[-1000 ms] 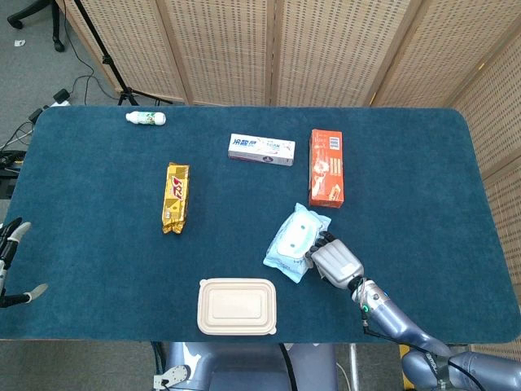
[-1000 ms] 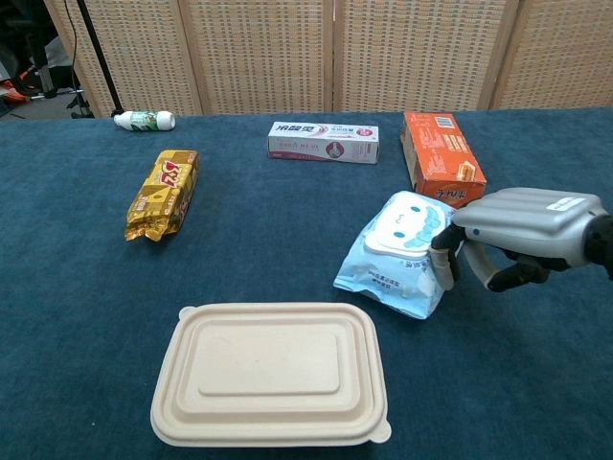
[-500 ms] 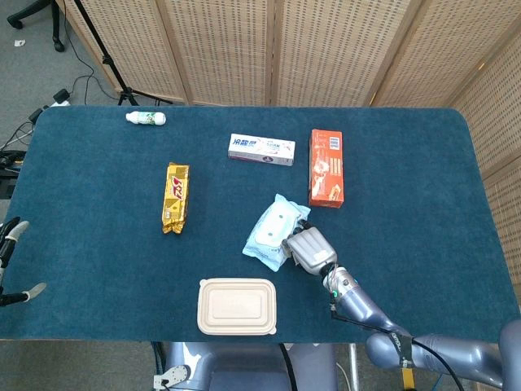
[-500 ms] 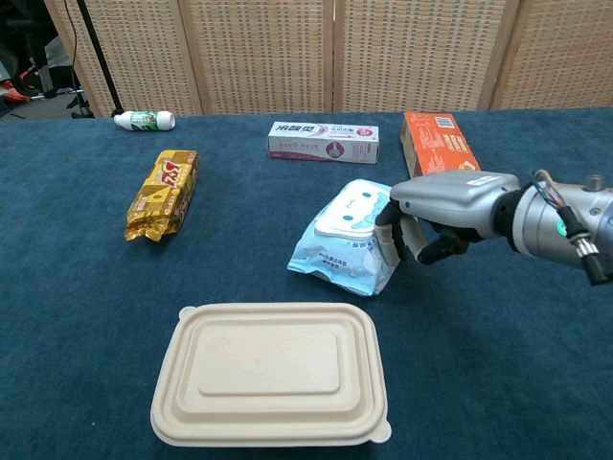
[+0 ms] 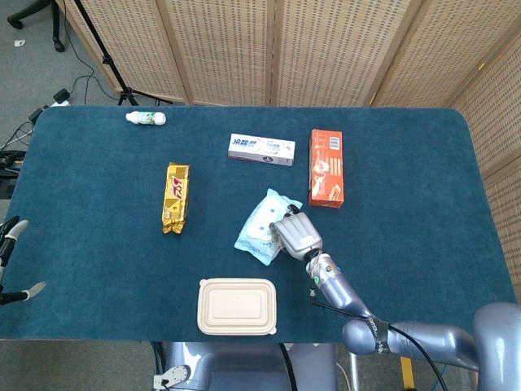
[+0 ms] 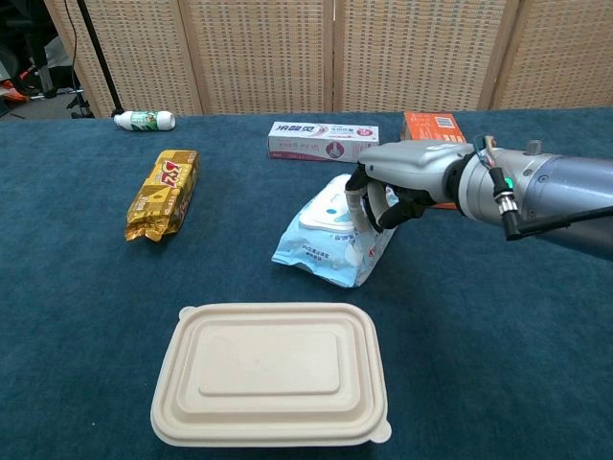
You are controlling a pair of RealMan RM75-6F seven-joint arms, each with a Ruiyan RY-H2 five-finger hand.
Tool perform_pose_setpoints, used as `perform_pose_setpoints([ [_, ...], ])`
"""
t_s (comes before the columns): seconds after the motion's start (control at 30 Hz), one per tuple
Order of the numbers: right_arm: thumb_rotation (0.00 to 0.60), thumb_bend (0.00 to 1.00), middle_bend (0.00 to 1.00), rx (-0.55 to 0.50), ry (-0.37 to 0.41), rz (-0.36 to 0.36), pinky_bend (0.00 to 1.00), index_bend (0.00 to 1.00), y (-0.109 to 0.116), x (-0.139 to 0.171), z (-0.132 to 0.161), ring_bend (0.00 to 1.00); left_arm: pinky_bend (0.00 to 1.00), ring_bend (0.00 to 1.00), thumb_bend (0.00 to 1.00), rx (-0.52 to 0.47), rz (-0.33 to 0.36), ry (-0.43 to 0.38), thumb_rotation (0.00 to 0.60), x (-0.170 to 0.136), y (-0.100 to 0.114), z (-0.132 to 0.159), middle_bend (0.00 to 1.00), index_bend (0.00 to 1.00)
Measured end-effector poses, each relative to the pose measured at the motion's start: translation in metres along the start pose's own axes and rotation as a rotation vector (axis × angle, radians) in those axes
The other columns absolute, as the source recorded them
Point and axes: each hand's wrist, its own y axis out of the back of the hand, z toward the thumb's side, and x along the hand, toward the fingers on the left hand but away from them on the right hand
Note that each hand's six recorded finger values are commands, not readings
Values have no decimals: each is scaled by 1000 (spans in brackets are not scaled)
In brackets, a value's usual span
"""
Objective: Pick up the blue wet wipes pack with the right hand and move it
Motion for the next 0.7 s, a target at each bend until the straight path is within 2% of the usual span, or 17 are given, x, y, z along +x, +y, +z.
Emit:
perform_pose_setpoints([
  [0.03, 600, 981, 142, 2, 4, -4, 119, 320, 2, 1, 1, 0, 0, 0, 0, 0, 0, 2, 600, 0, 0, 0, 0, 0],
  [0.1, 600, 701, 88, 8, 22, -17, 94, 279, 8, 5, 4, 0, 0, 0, 0, 0, -2, 5, 600, 1, -1, -1, 0, 0],
  [0.13, 600, 406, 47, 12, 32, -23, 77, 226, 10, 7, 5, 0, 0, 0, 0, 1, -3, 6, 600, 1, -1, -1, 0, 0],
  [0.17, 600, 153, 16, 17, 42, -30, 68, 161, 13, 9, 6, 0, 0, 0, 0, 2, -5, 6, 600, 1, -1, -1, 0, 0],
  [0.2, 600, 19, 1, 25, 56, -39, 62, 106, 17, 12, 8, 0, 0, 0, 0, 3, -6, 6, 600, 1, -1, -1, 0, 0],
  [0.3, 600, 0, 0, 50, 91, -70, 52, 28, 27, 20, 10, 0, 0, 0, 0, 6, -8, 3, 600, 1, -2, 0, 0, 0],
  [0.5, 600, 0, 0, 156, 185, -181, 26, 0, 46, 40, 15, 0, 0, 0, 0, 16, -14, 1, 600, 1, -5, 2, 0, 0],
  [0.6, 600, 0, 0, 220, 224, -219, 27, 0, 48, 50, 13, 0, 0, 0, 0, 18, -16, 4, 600, 2, -6, 2, 0, 0],
  [0.7, 600, 0, 0, 245, 225, -226, 26, 0, 42, 49, 4, 0, 0, 0, 0, 23, -19, 8, 600, 3, -8, 1, 0, 0],
])
